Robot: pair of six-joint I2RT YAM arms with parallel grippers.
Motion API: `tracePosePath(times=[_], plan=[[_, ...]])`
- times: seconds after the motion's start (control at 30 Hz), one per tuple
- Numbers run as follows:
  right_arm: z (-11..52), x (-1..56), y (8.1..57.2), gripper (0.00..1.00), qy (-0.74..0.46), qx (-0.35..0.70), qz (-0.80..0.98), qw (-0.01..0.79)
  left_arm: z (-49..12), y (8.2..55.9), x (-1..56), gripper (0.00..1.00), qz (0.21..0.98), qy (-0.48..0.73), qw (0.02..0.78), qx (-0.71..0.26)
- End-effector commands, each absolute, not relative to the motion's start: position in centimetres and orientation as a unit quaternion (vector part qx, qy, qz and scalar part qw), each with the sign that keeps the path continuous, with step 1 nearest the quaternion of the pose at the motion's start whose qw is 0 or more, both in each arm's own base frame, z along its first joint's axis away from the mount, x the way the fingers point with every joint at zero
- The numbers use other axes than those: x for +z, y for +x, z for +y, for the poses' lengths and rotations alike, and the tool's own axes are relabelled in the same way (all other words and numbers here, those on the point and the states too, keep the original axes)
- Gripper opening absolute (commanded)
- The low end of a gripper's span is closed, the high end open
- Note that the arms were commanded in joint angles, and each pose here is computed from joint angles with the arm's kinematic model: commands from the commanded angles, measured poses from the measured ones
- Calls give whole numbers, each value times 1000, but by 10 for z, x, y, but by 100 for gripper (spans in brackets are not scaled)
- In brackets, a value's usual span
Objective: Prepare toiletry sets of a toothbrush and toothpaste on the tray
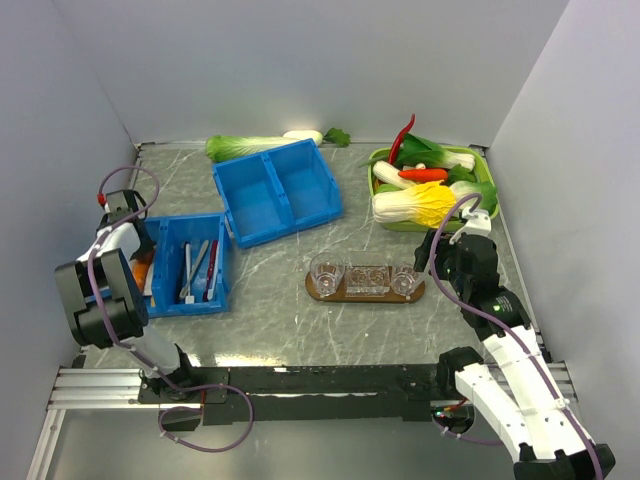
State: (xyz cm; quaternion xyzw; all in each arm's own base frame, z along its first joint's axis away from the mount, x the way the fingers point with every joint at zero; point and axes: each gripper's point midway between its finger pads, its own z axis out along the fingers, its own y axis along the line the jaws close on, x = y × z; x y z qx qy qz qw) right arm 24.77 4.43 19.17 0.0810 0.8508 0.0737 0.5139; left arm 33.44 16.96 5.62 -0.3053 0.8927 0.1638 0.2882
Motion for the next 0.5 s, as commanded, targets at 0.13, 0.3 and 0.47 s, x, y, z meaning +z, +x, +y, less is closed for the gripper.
tracePosePath(times=[0.13, 0.3, 0.47], plan=[[44, 213, 253, 83, 81, 75, 834, 541, 148, 320, 91, 32, 880, -319, 328, 131], [44, 212, 253, 83, 80, 76, 834, 541, 147, 313, 111, 59, 868, -347, 330, 131], [46, 213, 253, 83, 76, 81, 834, 541, 146, 298, 77, 70, 881, -385, 242, 130]])
